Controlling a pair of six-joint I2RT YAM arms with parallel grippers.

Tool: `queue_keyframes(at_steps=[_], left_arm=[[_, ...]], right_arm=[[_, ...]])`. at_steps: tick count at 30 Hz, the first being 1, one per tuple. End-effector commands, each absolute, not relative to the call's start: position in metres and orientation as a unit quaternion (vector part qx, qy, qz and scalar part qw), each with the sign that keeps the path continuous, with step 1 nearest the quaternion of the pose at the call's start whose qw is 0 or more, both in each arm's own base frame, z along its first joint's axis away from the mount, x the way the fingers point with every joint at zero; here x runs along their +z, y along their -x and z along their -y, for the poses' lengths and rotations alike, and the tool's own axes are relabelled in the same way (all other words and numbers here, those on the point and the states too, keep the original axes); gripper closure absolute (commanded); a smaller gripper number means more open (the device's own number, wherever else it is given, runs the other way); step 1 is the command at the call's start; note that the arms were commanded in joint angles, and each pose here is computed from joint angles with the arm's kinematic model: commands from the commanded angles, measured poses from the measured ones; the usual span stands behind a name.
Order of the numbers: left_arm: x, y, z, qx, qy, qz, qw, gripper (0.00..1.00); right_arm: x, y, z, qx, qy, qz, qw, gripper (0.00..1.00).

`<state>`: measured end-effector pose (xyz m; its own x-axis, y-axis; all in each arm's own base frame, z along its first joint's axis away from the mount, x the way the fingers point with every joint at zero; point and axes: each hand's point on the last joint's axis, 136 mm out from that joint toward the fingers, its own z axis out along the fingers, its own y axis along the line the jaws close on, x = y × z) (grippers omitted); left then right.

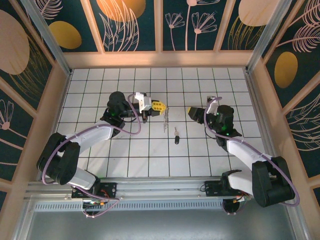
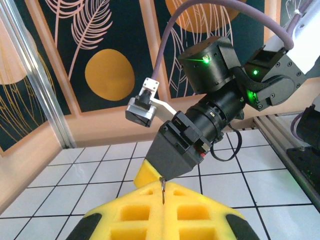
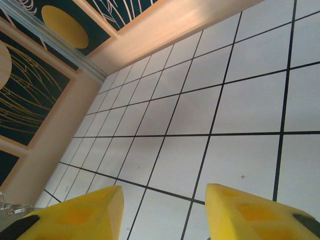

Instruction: Put the keys on the keyring

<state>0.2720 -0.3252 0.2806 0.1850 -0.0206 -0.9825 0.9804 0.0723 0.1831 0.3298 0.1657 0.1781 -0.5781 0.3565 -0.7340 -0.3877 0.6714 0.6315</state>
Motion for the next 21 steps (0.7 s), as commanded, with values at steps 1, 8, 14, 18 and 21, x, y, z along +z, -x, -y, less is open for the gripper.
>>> queue_keyframes(at_steps=[1,8,14,18,21], left_arm=[[0.293,-0.271,0.33,-0.432,-0.539,-0.421,0.588,1.0],[0.29,-0.279,0.337,-0.445,-0.54,-0.434,0.568,1.0],[0.297,-0.298,0.346,-0.472,-0.509,-0.493,0.524,1.0],[0.299,-0.303,0.349,-0.482,-0.5,-0.514,0.503,1.0],[0.301,-0.301,0.35,-0.491,-0.501,-0.516,0.491,1.0]], right_arm=[[0.179,-0.332,-0.163,0.395,0.02,-0.784,0.478,0.53],[0.204,-0.33,-0.179,0.425,0.078,-0.758,0.488,0.53],[0.238,-0.323,-0.19,0.46,0.122,-0.714,0.513,0.55],[0.26,-0.314,-0.197,0.486,0.151,-0.684,0.522,0.57],[0.275,-0.307,-0.2,0.497,0.173,-0.666,0.529,0.57]])
